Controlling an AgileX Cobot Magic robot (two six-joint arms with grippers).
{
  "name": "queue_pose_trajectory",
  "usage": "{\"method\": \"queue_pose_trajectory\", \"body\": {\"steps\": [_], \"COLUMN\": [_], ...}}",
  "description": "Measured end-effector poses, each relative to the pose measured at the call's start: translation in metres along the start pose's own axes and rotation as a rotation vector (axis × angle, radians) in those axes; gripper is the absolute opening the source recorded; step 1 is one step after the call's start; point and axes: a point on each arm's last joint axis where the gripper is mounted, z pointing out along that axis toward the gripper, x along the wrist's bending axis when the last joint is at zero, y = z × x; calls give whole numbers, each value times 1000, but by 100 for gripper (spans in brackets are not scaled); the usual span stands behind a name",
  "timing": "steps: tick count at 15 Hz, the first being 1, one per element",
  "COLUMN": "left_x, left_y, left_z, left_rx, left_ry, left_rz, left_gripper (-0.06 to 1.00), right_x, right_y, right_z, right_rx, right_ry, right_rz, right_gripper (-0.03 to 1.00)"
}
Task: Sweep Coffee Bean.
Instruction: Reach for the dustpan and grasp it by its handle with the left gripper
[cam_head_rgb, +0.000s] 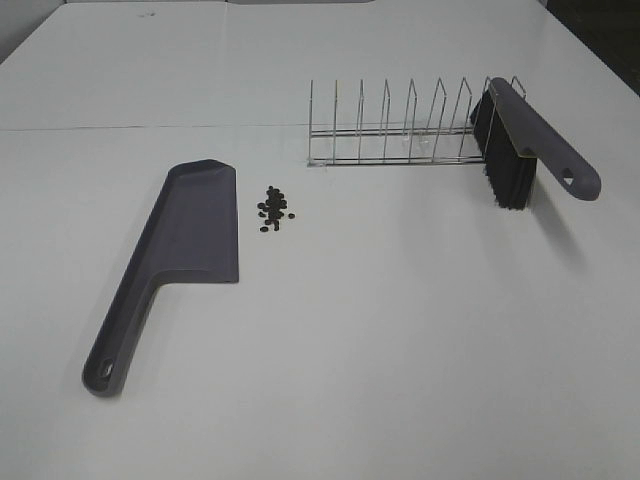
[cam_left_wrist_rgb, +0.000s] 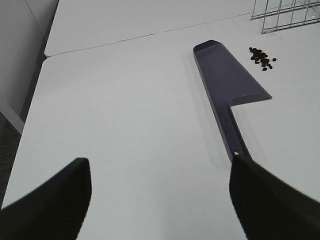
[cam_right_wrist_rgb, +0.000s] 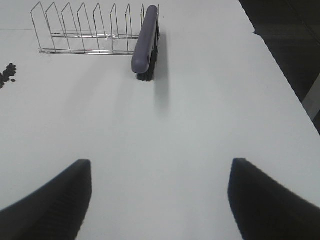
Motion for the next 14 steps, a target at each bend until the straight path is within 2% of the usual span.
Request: {"method": "queue_pose_trajectory", "body": {"steps": [14], "left_x": [0], "left_y": [0], "left_z": [0], "left_rx": [0], "left_ry": [0], "left_rz": [0], "left_gripper": [70], "right_x": [0], "right_y": [0], "right_z": [0], "right_rx": [0], "right_ry": [0], "right_rz": [0], "right_gripper": [63]}}
